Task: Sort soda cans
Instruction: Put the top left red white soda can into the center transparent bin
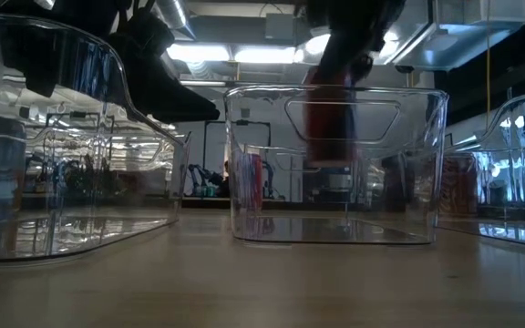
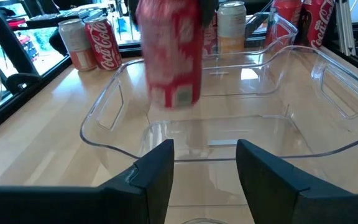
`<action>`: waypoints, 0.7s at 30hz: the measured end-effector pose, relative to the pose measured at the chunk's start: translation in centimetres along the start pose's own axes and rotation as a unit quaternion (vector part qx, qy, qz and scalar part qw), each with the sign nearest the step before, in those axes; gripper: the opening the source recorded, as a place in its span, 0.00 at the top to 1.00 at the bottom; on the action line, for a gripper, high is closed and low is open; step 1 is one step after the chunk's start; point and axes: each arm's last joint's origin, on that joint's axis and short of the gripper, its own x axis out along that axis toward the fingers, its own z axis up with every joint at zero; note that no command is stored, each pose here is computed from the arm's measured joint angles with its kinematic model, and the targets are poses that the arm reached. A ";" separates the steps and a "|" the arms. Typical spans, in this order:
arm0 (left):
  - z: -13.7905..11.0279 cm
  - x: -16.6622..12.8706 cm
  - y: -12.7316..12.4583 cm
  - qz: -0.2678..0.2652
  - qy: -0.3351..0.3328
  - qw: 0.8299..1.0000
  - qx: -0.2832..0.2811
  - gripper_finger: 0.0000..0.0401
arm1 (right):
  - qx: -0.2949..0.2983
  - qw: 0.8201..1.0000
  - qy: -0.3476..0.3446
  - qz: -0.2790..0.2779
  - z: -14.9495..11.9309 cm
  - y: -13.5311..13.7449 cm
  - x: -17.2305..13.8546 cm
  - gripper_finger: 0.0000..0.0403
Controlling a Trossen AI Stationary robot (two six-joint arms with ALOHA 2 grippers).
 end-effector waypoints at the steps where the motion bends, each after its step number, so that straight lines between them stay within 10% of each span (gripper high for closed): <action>1: 0.0 0.0 0.0 0.000 0.000 1.000 0.000 0.59 | 0.006 1.000 -0.006 -0.002 -0.3 -0.2 0.6 0.27; 21: 0.0 0.0 0.0 0.000 -0.001 1.000 0.000 0.59 | 0.060 0.998 -0.031 -0.018 -4.3 -1.9 5.3 0.26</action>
